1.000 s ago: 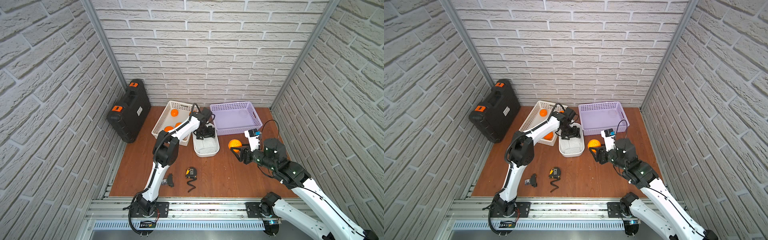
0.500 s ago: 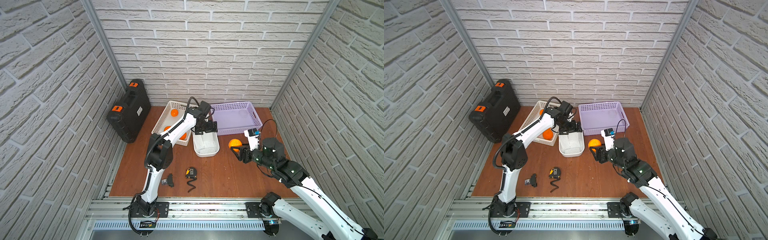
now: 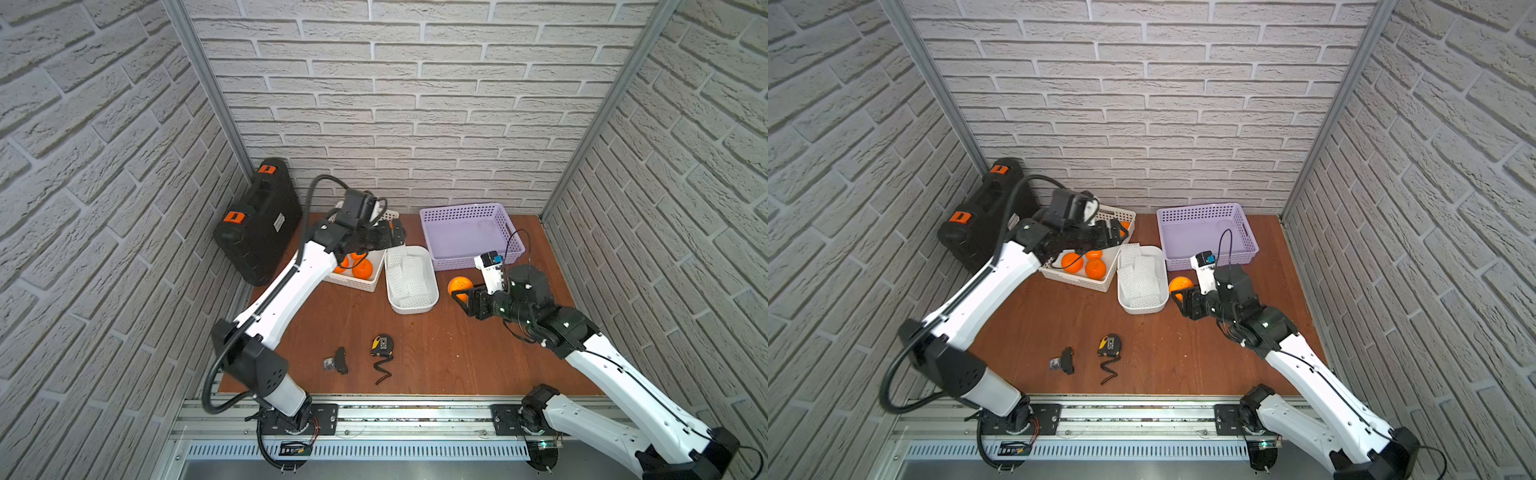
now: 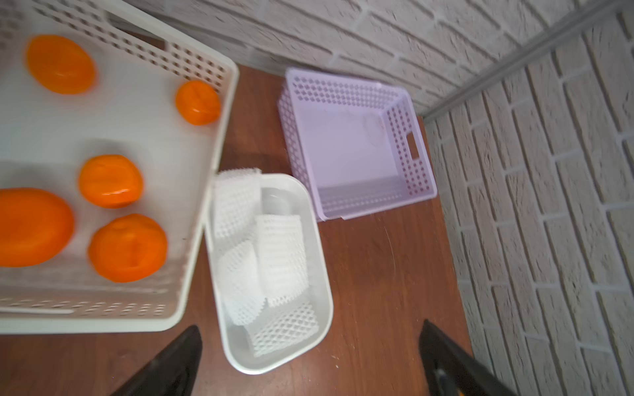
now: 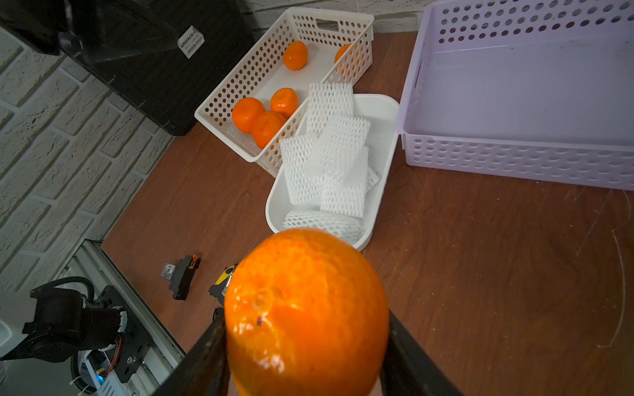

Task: Remove foam nets from oranges
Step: Place the foam net into the storage box, then place the orange in the basket.

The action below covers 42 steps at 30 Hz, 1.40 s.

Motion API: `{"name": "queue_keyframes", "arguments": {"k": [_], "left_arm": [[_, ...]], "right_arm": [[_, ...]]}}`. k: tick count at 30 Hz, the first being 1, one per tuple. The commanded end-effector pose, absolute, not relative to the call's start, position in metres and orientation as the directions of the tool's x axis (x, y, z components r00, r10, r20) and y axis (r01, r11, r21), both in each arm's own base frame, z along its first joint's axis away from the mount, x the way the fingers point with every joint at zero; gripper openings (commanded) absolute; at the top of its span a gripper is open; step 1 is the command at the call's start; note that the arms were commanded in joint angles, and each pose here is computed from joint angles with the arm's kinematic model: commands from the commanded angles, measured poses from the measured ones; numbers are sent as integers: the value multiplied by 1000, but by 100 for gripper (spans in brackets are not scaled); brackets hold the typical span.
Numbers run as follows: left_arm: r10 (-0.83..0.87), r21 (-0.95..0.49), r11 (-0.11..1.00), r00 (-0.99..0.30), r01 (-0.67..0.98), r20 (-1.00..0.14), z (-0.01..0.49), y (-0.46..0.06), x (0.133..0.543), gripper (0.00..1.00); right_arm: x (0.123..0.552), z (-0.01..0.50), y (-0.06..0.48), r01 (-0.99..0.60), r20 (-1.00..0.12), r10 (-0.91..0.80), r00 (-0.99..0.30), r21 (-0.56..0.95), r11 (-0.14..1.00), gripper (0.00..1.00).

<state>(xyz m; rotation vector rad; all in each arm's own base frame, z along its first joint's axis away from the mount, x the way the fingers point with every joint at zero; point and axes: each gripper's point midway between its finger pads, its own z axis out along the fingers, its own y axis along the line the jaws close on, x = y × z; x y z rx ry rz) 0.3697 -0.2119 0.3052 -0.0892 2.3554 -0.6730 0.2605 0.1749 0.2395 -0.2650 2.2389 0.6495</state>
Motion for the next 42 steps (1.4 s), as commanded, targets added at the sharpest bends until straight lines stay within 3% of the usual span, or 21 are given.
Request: {"name": "queue_keyframes", "arguments": {"k": [1, 6, 10, 16, 24, 36, 42], "left_arm": [[-387, -489, 871, -670, -40, -634, 292, -154, 379, 98], [-580, -517, 809, -528, -281, -620, 265, -66, 360, 98], [-633, -527, 774, -449, -350, -631, 242, -40, 346, 98], [-646, -538, 763, -470, -359, -602, 234, -42, 345, 98], [-654, -545, 754, -494, -367, -572, 227, -47, 345, 98], [-659, -565, 741, -552, -363, -510, 213, -59, 351, 98], [-683, -591, 713, -564, -377, -465, 206, -59, 356, 98]], "right_arm": [[279, 264, 205, -461, -777, 16, -629, 389, 798, 51], [315, 261, 250, -483, -767, -31, -641, 372, 793, 51], [353, 253, 291, -480, -755, -51, -654, 362, 799, 51], [419, 234, 338, -441, -767, 9, -642, 379, 814, 52], [491, 204, 388, -468, -802, -42, -595, 304, 830, 55], [553, 160, 397, -448, -826, -116, -551, 176, 877, 58], [571, 134, 399, -449, -803, -172, -571, 129, 884, 67]]}}
